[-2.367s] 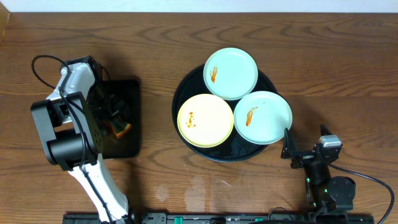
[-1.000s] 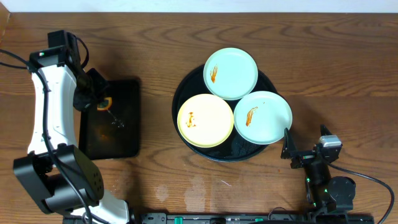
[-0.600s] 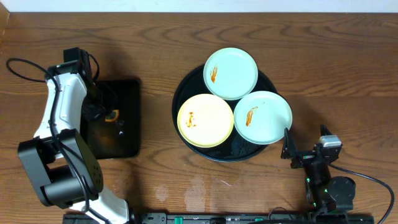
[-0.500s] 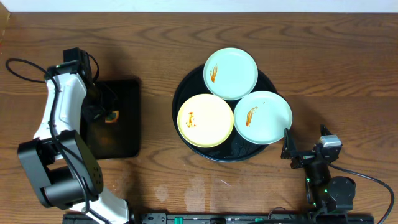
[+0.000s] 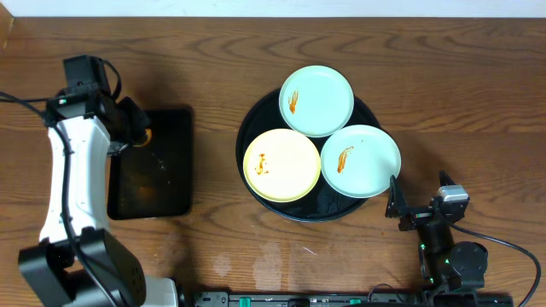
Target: Clean dirty plates on tray and stack at the side
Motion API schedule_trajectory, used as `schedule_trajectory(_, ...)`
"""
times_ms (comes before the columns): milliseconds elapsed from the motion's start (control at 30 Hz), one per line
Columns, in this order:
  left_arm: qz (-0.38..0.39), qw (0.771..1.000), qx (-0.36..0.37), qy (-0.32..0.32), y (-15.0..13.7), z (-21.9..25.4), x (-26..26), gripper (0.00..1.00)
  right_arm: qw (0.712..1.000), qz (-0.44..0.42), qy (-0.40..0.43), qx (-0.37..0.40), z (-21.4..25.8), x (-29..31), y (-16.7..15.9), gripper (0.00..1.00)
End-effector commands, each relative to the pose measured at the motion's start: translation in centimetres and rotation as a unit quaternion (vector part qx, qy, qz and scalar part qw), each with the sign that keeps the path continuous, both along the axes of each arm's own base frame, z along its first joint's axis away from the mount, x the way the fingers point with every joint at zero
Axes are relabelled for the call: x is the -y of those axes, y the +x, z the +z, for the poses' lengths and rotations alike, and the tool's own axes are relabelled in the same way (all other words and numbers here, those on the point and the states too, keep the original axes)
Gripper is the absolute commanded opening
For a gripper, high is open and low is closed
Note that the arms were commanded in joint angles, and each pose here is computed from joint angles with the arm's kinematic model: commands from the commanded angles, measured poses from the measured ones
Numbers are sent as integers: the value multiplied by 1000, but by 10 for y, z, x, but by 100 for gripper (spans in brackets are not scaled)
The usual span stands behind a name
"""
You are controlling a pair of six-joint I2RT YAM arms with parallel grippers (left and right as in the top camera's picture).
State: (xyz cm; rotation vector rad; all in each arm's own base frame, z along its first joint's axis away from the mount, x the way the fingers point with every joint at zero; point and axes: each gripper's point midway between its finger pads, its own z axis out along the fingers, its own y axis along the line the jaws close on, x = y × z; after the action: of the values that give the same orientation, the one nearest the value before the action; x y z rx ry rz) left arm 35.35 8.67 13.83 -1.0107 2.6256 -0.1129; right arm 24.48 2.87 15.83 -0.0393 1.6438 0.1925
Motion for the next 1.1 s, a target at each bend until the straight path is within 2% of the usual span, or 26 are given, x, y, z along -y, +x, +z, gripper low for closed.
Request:
schedule_trajectory(0,-5,998,-53,-17,-12,-51,3,7,1000,-4,-5,0,-1,2,0,99)
schedule_trajectory(133,-11,997,-66,-45,-13,-65,11,7,1000,-4,-5,0,-1,2,0,99)
schedule_trajectory(333,-69,994,1,-82,4,-31,31,8,1000,-4,-5,0,-1,2,0,99)
schedule_trajectory(733,-80,985,152,-31,-3,75,32,8,1000,-4,-5,0,-1,2,0,99)
schedule_trajectory(1067,-82,981,175,-23,-4,89,32,7,1000,-4,-5,0,-1,2,0,99)
